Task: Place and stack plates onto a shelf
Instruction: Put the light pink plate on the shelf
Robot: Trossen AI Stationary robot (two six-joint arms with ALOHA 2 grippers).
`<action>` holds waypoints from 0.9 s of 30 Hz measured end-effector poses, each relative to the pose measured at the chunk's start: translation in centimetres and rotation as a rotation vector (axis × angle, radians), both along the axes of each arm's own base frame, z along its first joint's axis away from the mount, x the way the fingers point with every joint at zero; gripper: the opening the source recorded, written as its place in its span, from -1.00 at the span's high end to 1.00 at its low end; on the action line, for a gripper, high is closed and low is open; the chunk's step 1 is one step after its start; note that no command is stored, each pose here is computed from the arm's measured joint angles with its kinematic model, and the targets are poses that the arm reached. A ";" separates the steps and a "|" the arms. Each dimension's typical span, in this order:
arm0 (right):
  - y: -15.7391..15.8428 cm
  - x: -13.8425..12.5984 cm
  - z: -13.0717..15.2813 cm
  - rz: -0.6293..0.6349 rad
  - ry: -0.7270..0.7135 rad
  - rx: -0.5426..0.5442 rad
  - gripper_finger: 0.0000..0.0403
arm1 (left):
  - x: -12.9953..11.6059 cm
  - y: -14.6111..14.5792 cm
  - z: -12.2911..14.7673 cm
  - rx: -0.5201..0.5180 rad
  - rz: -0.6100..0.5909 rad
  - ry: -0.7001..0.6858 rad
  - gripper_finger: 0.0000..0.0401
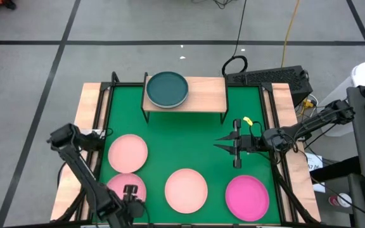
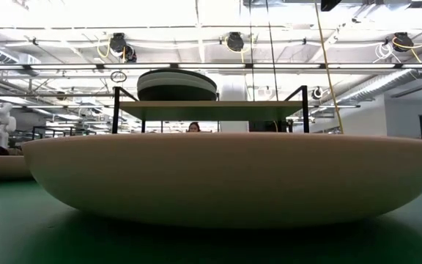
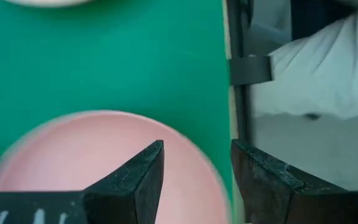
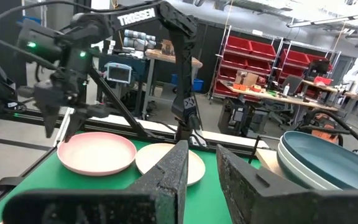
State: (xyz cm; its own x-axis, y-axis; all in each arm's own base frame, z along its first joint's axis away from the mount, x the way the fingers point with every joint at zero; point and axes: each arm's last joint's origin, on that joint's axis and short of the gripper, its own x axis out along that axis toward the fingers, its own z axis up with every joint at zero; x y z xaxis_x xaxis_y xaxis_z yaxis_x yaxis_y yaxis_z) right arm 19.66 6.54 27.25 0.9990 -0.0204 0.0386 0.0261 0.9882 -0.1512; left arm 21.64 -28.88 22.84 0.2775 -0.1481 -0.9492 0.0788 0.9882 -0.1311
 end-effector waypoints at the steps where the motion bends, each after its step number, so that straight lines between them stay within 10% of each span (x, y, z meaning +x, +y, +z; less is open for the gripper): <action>1: 0.0 0.0 0.0 0.000 0.000 0.000 0.65 | 0.1 -0.4 -0.2 -0.017 0.039 0.014 0.05; 22: 0.6 1.6 -1.6 0.004 0.047 0.033 0.65 | -3.0 -2.3 -6.1 0.171 0.425 0.244 0.05; 27: 0.6 1.6 -1.4 0.004 0.033 0.025 0.65 | -2.9 -2.8 -6.1 0.119 0.417 0.225 0.34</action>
State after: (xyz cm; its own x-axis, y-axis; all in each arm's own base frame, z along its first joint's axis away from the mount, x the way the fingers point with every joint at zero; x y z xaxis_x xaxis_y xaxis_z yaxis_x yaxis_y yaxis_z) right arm 21.25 7.18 25.80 0.9998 -0.0168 0.0057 0.0174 0.9917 -0.1272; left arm 18.79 -31.69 16.72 0.0758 0.0451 -0.9961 -0.3447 0.9386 0.0163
